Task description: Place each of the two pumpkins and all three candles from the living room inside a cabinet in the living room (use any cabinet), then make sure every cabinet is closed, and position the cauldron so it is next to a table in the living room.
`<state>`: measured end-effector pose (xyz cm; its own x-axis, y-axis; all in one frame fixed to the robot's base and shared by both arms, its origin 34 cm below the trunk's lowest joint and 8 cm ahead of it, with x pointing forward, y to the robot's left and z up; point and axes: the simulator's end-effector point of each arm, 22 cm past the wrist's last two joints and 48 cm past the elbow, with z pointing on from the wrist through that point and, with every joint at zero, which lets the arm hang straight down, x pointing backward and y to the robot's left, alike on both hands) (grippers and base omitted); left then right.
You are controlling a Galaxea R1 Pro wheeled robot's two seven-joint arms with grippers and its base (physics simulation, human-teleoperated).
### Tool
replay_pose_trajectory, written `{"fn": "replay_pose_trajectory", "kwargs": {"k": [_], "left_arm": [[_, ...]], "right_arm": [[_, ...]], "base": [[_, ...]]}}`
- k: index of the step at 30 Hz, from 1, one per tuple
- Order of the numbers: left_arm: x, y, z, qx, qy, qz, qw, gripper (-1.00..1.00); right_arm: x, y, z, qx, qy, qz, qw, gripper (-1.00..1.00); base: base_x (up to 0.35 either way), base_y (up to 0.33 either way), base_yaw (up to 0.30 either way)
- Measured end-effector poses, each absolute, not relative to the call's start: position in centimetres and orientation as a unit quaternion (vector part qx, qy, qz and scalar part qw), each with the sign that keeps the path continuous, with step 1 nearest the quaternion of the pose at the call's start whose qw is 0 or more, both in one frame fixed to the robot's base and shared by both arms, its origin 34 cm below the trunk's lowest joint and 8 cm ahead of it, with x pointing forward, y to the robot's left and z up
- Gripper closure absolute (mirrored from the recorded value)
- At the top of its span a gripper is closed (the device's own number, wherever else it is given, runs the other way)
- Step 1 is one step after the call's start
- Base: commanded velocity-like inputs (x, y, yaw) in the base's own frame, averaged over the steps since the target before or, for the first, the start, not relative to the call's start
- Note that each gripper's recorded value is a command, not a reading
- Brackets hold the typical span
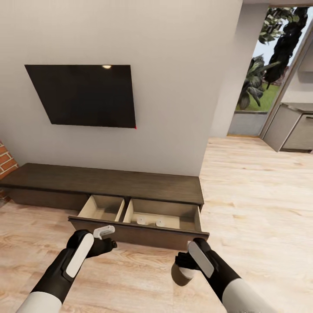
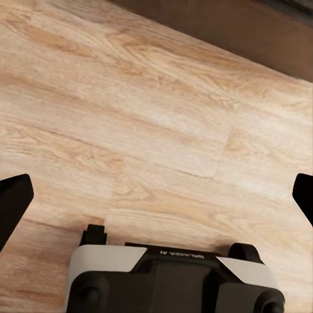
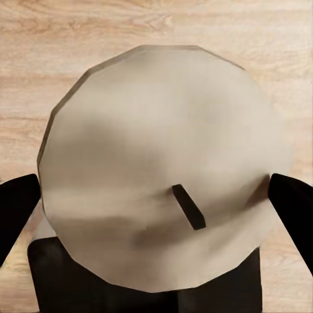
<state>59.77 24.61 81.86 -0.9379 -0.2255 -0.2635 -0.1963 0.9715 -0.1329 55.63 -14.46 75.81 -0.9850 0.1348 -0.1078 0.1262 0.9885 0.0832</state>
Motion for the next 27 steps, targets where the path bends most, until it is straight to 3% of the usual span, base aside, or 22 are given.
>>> {"fn": "replay_pose_trajectory", "kwargs": {"k": [6,19,27], "left_arm": [[59.8,24.7,82.0,-0.105,0.983,-0.05,0.142,-1.0],[59.8,24.7,82.0,-0.105,0.983,-0.05,0.142,-1.0],[59.9,24.5,82.0,-0.105,0.983,-0.052,0.141,-1.0]], "right_arm": [[56.6,-14.7,76.8,0.076,0.994,0.044,0.065,1.0],[57.0,-14.7,77.0,0.078,0.993,0.047,0.072,1.0],[57.0,-14.9,76.9,0.079,0.993,0.046,0.071,1.0]], "base": [[0.096,0.041,0.0],[0.28,0.187,-0.001],[0.115,0.039,-0.178]]}}
